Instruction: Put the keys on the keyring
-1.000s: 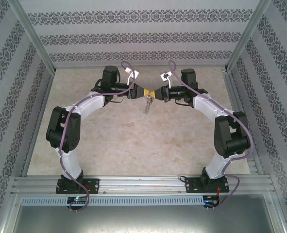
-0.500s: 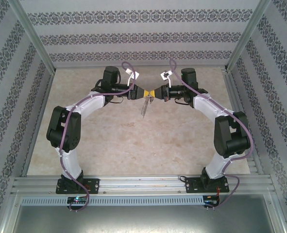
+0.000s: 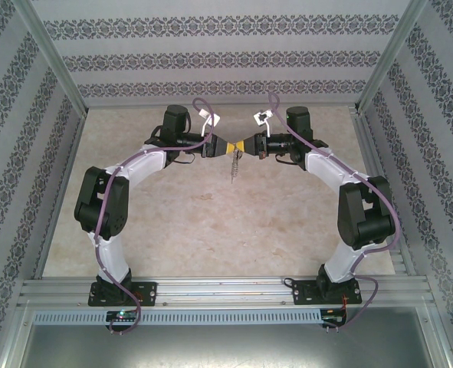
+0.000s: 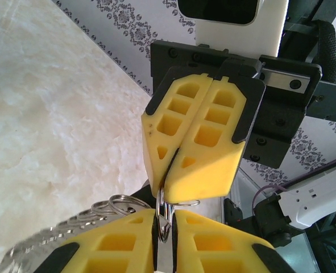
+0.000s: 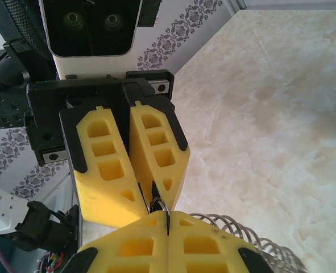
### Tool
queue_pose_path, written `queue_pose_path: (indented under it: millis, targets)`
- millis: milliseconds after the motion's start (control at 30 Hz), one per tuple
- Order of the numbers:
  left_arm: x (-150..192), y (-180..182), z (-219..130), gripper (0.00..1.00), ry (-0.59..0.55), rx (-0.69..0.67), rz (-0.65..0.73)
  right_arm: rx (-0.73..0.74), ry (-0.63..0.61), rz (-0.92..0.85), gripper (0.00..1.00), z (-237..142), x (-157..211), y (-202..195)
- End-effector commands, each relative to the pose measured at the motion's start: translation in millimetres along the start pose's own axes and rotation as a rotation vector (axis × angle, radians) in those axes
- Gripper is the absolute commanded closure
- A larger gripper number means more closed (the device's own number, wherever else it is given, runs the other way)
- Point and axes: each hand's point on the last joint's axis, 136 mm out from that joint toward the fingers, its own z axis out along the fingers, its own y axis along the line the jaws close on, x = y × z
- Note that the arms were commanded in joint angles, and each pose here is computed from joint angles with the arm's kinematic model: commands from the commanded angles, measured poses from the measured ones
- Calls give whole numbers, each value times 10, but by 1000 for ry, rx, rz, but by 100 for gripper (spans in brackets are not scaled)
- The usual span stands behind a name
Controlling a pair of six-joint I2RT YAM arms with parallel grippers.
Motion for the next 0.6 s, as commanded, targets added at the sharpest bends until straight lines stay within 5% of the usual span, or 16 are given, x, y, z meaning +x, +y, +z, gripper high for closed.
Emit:
queue_pose_path:
  millis: [0,400,567]
  targets:
    - [-80,-66,7,84,-11,48,39,-44,-8,-41,100,17,-61,85]
    - [-102,-82,32,76,-16,59,43,-57,-2,-38,100,51,-55,101]
    - [-108,-81,52,88,-19,64,45,-58,0,-38,100,57,-54,95]
